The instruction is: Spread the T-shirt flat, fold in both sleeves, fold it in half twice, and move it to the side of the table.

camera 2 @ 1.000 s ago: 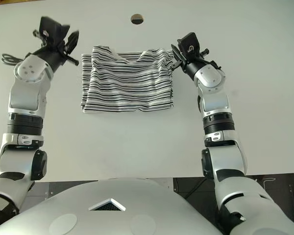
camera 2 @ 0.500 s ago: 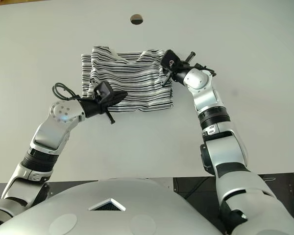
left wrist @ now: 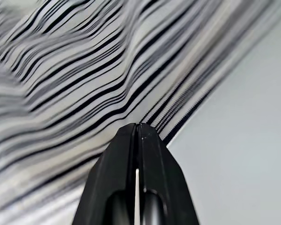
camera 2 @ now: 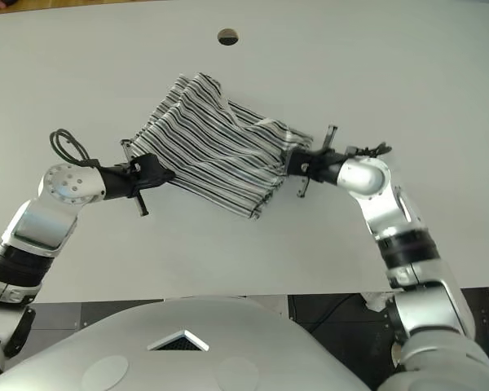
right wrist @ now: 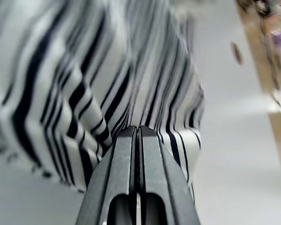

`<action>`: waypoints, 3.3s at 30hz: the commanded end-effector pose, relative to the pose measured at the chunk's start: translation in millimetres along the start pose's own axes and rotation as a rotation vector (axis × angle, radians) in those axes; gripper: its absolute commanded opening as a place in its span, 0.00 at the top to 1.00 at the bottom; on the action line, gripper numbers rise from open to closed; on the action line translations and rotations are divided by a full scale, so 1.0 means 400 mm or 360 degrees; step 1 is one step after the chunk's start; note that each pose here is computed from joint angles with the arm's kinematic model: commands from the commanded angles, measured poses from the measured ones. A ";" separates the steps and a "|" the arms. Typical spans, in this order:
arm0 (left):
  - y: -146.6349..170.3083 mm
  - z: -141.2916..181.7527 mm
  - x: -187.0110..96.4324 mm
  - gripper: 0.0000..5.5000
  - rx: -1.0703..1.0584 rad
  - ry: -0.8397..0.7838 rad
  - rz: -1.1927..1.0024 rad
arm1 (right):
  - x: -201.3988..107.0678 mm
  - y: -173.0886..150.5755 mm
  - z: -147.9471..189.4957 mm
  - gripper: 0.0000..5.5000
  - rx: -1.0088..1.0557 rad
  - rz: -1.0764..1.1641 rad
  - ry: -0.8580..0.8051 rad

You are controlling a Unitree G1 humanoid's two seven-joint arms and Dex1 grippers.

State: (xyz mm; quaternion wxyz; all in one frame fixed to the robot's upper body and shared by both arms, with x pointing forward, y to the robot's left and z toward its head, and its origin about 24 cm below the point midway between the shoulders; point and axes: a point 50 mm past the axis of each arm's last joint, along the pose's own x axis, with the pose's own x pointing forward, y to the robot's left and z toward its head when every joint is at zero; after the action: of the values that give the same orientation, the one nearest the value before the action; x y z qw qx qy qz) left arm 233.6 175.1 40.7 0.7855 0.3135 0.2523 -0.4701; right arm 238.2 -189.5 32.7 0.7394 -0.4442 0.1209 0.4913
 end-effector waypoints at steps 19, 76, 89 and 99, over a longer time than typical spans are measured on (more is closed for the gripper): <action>0.038 0.070 -0.086 0.83 0.0145 -0.0433 0.0041 | -0.137 0.097 0.278 0.91 0.0105 0.0196 -0.0673; -0.189 -0.003 -0.161 0.98 0.0538 -0.0347 -0.0570 | -0.121 0.181 0.264 0.98 0.0029 0.0341 -0.0566; 0.060 0.017 -0.133 0.98 -0.0254 -0.0486 0.0070 | 0.004 -0.020 0.203 0.98 0.0288 -0.0168 -0.0538; 0.103 -0.004 -0.057 0.84 -0.0545 -0.0342 0.0245 | 0.107 -0.082 0.162 0.78 0.0468 -0.0209 -0.0438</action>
State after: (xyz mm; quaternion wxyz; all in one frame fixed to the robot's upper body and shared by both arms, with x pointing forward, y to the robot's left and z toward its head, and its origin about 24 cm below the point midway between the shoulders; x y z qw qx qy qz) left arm 254.2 204.9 66.4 0.8767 0.1366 0.2127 -0.4093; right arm 261.3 -118.5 59.7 0.8302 -0.2615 0.0621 0.4885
